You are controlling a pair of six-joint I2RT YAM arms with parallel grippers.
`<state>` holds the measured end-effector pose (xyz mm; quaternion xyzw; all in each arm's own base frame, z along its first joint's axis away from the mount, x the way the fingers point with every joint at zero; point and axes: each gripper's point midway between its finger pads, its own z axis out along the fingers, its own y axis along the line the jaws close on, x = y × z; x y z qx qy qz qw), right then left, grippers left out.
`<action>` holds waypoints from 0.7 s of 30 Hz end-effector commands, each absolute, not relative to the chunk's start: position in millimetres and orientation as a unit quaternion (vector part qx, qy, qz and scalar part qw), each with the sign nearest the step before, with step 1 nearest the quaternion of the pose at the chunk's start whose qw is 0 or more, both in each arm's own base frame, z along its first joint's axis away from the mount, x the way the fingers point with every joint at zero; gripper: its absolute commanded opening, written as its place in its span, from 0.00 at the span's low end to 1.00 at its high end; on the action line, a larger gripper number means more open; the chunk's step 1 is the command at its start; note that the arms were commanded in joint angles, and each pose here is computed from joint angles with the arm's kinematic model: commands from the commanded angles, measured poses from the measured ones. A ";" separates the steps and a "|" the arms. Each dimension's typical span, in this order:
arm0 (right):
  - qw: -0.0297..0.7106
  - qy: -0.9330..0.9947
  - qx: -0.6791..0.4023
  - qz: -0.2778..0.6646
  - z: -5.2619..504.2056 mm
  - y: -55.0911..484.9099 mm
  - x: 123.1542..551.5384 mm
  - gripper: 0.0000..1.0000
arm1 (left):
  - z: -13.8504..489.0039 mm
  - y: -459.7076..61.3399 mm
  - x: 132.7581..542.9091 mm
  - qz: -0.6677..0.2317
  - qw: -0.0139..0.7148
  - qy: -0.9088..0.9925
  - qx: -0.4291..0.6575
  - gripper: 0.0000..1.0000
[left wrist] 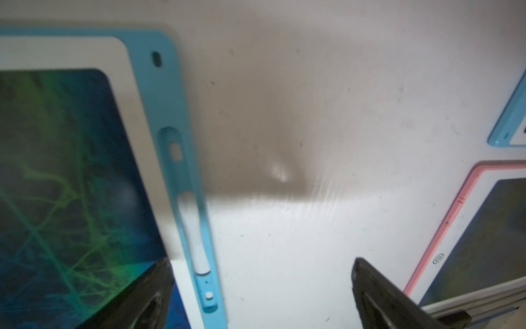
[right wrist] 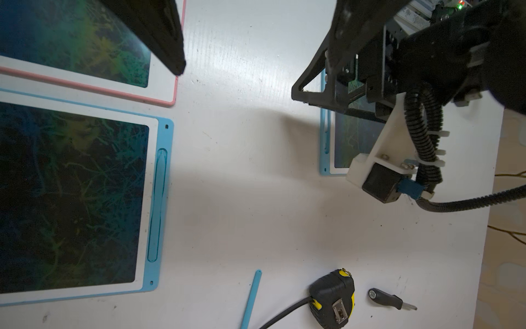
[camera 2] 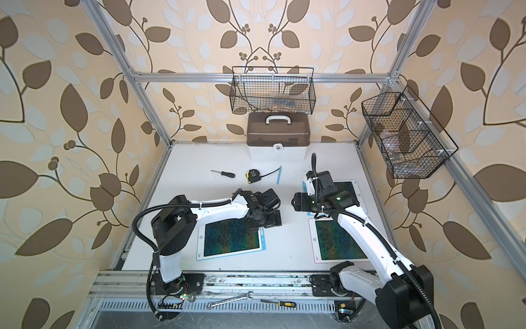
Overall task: Place the stylus back onto the writing tablet
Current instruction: Move the writing tablet to the center of the board, then pick up the stylus from the center of the board.
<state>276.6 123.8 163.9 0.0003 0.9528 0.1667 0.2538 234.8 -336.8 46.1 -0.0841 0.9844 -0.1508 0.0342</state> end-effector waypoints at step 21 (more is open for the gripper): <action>0.245 0.967 0.054 0.048 160.1 153.6 344.9 0.76 | 117.9 -246.3 242.2 -0.176 0.101 0.978 -0.046 0.97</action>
